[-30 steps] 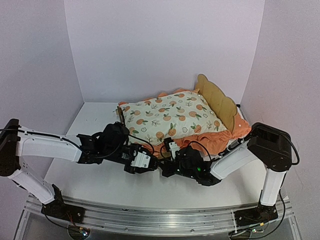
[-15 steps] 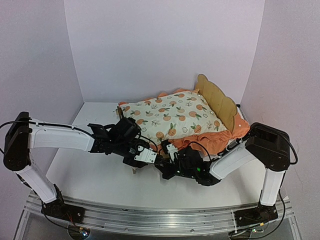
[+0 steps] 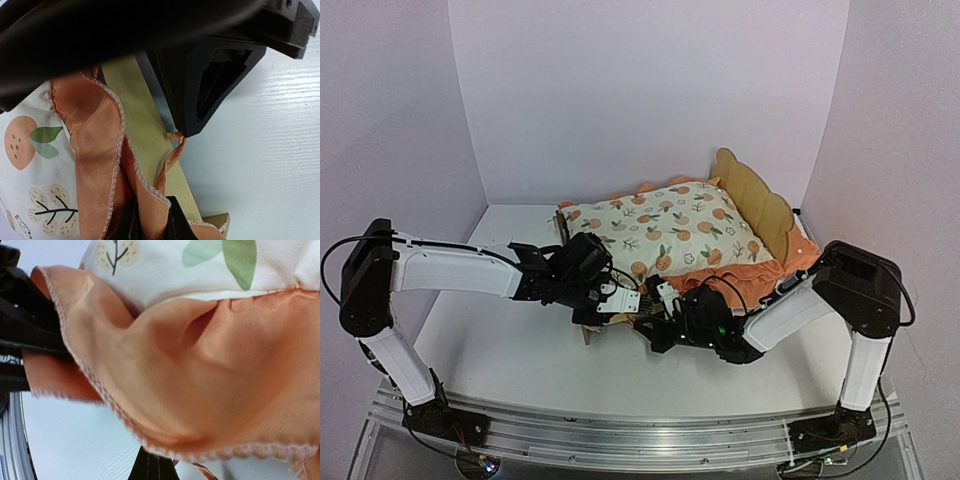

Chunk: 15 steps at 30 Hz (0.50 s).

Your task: Set up the pet bed

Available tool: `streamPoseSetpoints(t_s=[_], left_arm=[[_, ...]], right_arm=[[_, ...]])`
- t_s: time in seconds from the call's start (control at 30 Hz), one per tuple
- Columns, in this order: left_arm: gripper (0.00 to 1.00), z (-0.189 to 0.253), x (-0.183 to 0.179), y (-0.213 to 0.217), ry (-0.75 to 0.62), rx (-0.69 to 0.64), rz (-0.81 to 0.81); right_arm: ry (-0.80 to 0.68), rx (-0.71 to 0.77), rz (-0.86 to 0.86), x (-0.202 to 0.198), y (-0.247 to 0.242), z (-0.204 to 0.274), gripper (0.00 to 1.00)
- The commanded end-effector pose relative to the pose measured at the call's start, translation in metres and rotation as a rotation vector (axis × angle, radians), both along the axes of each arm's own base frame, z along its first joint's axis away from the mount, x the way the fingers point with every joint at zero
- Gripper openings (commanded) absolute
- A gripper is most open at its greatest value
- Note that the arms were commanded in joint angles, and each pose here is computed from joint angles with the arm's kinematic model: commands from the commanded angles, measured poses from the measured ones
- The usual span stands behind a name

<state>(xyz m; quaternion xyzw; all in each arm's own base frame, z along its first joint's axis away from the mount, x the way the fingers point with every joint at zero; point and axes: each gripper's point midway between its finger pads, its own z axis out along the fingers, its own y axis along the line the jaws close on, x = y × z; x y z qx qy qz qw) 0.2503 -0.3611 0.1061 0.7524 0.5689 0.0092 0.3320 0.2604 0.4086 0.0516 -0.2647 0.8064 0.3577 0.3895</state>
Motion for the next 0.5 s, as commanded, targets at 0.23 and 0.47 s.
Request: streamPoseSetpoints(t_s=[0.23, 0.47], left_arm=[[0.04, 0.032, -0.035, 0.004, 0.132, -0.028, -0.125], [0.02, 0.041, -0.032, 0.004, 0.125, -0.061, -0.137]], right_arm=[[-0.173, 0.003, 0.194, -0.009, 0.019, 0.055, 0.0], [-0.221, -0.032, 0.215, -0.003, 0.026, 0.056, 0.0]])
